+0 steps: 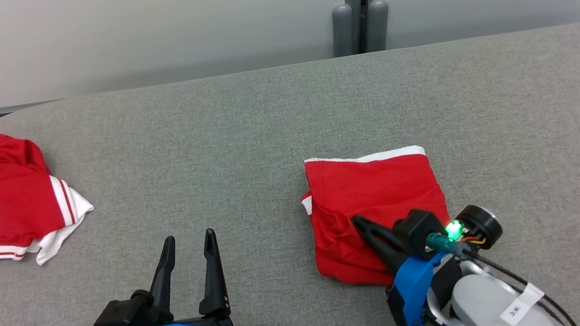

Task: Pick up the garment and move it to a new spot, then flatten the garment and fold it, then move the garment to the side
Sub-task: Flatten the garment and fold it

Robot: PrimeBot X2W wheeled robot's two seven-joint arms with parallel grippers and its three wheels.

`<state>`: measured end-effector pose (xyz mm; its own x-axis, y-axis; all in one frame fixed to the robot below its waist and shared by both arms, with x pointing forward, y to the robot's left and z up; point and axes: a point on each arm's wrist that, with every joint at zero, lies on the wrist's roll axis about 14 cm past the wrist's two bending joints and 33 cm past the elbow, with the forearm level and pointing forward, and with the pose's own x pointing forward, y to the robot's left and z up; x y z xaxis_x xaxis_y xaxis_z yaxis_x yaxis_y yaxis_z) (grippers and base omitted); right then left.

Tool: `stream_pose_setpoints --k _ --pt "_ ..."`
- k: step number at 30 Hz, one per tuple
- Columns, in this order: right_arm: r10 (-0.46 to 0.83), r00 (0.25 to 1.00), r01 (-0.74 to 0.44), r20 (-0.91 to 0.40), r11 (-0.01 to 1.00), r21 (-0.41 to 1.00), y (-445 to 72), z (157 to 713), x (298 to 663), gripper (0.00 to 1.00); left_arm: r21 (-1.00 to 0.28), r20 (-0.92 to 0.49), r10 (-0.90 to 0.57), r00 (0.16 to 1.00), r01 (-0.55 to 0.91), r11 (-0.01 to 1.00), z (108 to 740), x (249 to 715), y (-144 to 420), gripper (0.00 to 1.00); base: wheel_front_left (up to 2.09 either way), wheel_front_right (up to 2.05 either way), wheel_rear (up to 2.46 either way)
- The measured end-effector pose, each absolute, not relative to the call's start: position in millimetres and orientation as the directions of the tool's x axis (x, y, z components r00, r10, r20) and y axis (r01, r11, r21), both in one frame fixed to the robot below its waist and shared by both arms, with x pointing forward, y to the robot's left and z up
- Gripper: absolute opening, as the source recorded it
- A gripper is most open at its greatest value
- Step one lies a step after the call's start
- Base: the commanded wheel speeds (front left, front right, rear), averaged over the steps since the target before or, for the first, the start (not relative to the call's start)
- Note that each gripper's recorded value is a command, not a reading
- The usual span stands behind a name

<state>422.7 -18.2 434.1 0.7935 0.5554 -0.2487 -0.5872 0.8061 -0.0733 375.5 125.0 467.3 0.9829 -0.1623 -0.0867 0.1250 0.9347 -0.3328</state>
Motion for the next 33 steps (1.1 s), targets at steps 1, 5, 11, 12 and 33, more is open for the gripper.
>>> stream_pose_setpoints --k 1,5,11,12,33 --pt "0.573 0.78 -0.605 -0.252 0.793 -0.069 -11 432 419 0.0 -0.333 -0.087 -0.159 0.983 0.121 0.935 467 376 126 1.0 0.0 0.0 0.0" --pt "0.642 0.716 -0.678 -0.274 0.733 -0.053 14 424 399 0.0 -0.33 -0.089 -0.152 0.984 0.115 0.937 467 377 129 1.0 0.0 0.0 0.0" --pt "0.688 0.649 -0.737 -0.325 0.674 -0.046 31 410 383 0.0 -0.332 -0.095 -0.15 0.984 0.111 0.937 465 378 129 1.0 0.0 0.0 0.0" --pt "0.691 0.641 -0.744 -0.336 0.667 -0.047 32 407 381 0.0 -0.332 -0.096 -0.15 0.984 0.111 0.937 464 378 129 1.0 0.0 0.0 0.0" --pt "0.516 0.855 -0.515 -0.041 0.856 0.043 -27 482 411 1.0 -0.237 -0.043 -0.195 0.98 0.179 0.955 477 381 115 1.0 0.0 0.0 0.0"
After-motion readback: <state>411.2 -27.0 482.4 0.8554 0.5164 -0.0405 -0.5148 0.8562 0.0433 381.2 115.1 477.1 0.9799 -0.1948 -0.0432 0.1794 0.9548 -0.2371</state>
